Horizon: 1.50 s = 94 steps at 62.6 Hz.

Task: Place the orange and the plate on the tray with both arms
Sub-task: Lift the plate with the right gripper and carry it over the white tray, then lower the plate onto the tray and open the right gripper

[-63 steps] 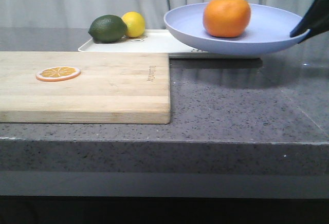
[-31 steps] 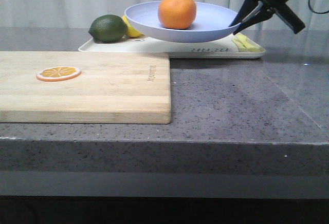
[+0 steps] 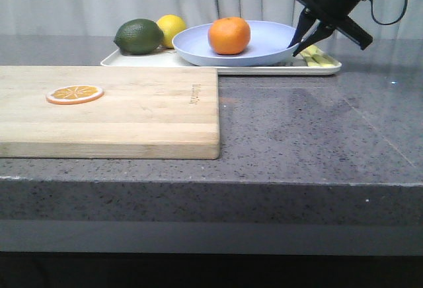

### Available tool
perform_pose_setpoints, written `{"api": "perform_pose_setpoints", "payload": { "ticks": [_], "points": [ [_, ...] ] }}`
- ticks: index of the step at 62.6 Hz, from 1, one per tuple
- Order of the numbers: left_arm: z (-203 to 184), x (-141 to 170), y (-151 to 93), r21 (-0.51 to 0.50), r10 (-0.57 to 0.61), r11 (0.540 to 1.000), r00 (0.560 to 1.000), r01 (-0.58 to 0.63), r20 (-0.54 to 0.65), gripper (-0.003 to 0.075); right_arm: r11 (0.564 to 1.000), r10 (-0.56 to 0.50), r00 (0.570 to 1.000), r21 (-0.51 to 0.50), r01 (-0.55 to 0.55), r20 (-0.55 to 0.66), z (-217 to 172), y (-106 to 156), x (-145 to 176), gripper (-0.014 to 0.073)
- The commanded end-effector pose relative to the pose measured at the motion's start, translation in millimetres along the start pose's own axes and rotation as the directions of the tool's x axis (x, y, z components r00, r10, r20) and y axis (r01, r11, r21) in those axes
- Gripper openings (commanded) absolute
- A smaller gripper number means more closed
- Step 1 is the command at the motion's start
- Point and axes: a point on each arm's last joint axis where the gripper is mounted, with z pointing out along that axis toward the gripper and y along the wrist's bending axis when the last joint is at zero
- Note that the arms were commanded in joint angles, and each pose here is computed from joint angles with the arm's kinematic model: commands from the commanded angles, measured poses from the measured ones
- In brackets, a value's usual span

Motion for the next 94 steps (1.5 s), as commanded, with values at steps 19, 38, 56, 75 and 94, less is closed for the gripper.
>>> {"api": "perform_pose_setpoints", "payload": {
  "ticks": [19, 38, 56, 75, 94],
  "points": [
    [-5.2, -13.4, -0.5, 0.003, -0.018, 1.0, 0.994, 0.018, 0.105, 0.064, 0.995, 0.002, 0.992, -0.103, 0.011, 0.125, -38.4, 27.6, -8.2, -0.0108],
    [-5.2, -13.4, -0.5, 0.003, -0.018, 1.0, 0.994, 0.018, 0.105, 0.064, 0.996, -0.001, 0.995, -0.094, 0.01, 0.102, -38.1, 26.8, -6.2, 0.0134],
    [-5.3, -14.9, -0.3, 0.002, -0.018, 1.0, 0.993, 0.018, 0.121, 0.064, 0.995, -0.004, 0.995, -0.101, 0.014, 0.096, -43.5, 29.4, -4.7, 0.0326],
    [-5.3, -14.9, -0.3, 0.002, -0.018, 1.0, 0.993, 0.018, 0.121, 0.064, 0.95, -0.266, 0.942, -0.11, 0.292, 0.203, -108.9, 59.1, 5.9, 0.0326],
    [-5.3, -14.7, -0.3, 0.002, -0.018, 1.0, 0.993, 0.018, 0.119, 0.064, 0.846, -0.529, 0.8, 0.101, 0.523, 0.283, -213.6, 82.5, 44.3, 0.0326]
  ]
}}
